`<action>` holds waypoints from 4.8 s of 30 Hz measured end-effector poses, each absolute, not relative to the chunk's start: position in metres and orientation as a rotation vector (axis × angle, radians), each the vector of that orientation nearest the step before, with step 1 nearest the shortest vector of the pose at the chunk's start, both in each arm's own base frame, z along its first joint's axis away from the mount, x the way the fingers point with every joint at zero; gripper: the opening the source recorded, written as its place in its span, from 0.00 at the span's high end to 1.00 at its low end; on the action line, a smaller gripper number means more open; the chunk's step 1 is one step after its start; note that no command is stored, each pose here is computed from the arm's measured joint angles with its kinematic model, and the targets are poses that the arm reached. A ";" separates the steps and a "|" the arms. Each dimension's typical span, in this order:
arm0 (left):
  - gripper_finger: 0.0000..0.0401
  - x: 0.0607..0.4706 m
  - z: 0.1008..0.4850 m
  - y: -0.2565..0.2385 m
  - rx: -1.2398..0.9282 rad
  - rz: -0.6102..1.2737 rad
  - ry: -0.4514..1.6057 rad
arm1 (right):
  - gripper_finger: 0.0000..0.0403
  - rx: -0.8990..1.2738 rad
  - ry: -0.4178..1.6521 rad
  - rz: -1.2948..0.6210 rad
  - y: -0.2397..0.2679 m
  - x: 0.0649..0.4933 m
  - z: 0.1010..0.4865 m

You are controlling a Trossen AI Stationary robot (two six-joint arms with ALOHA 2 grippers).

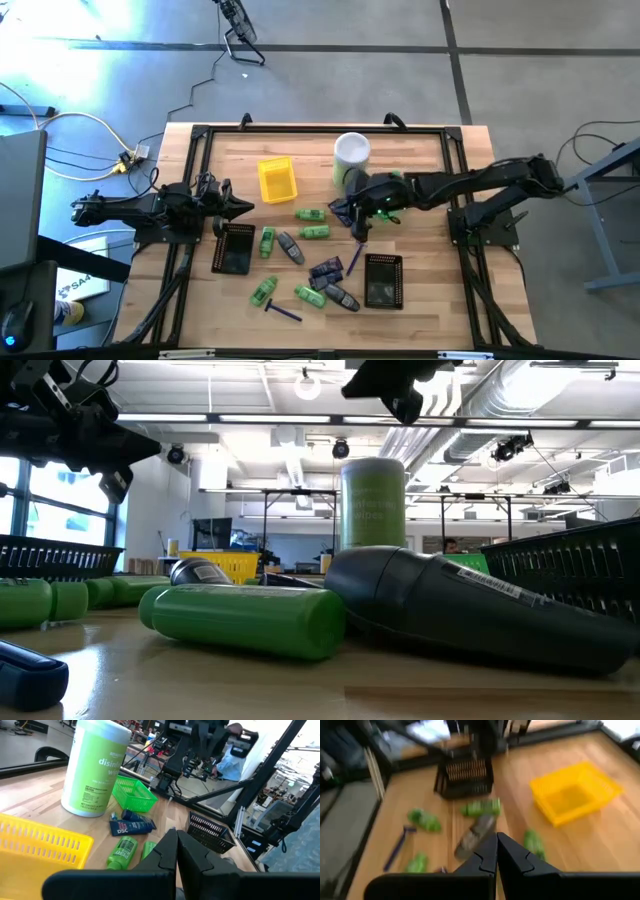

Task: Pick & Place Travel size toiletries
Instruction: Put the middle blue razor into the right black bin

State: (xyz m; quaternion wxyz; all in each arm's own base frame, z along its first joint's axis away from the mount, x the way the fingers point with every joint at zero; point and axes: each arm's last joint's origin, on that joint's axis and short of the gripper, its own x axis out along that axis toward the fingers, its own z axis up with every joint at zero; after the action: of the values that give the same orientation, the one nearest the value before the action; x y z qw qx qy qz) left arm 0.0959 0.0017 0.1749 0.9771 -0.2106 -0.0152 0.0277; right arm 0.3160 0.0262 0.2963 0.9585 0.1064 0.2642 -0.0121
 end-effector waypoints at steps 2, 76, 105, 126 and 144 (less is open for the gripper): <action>0.99 0.096 0.175 0.002 -0.425 0.056 -0.031 | 0.99 0.208 0.588 -0.021 0.030 0.319 0.293; 0.99 0.096 0.173 0.002 -0.416 0.058 -0.015 | 0.99 0.884 1.213 -0.531 0.152 0.298 0.181; 0.99 0.096 0.173 0.002 -0.416 0.059 -0.014 | 0.99 0.797 1.092 -0.262 0.135 0.307 0.217; 0.99 0.096 0.173 0.002 -0.416 0.059 -0.014 | 0.99 0.435 1.055 -0.001 0.101 0.320 0.224; 0.99 0.096 0.173 0.002 -0.417 0.059 -0.015 | 0.81 0.243 1.034 0.057 0.091 0.323 0.224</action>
State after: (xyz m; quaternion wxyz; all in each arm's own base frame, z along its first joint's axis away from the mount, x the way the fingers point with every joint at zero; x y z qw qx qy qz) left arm 0.0960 0.0017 0.1733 0.9779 -0.2067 -0.0073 0.0293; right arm 0.3234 0.0906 0.2236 0.8619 0.1158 0.4928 0.0270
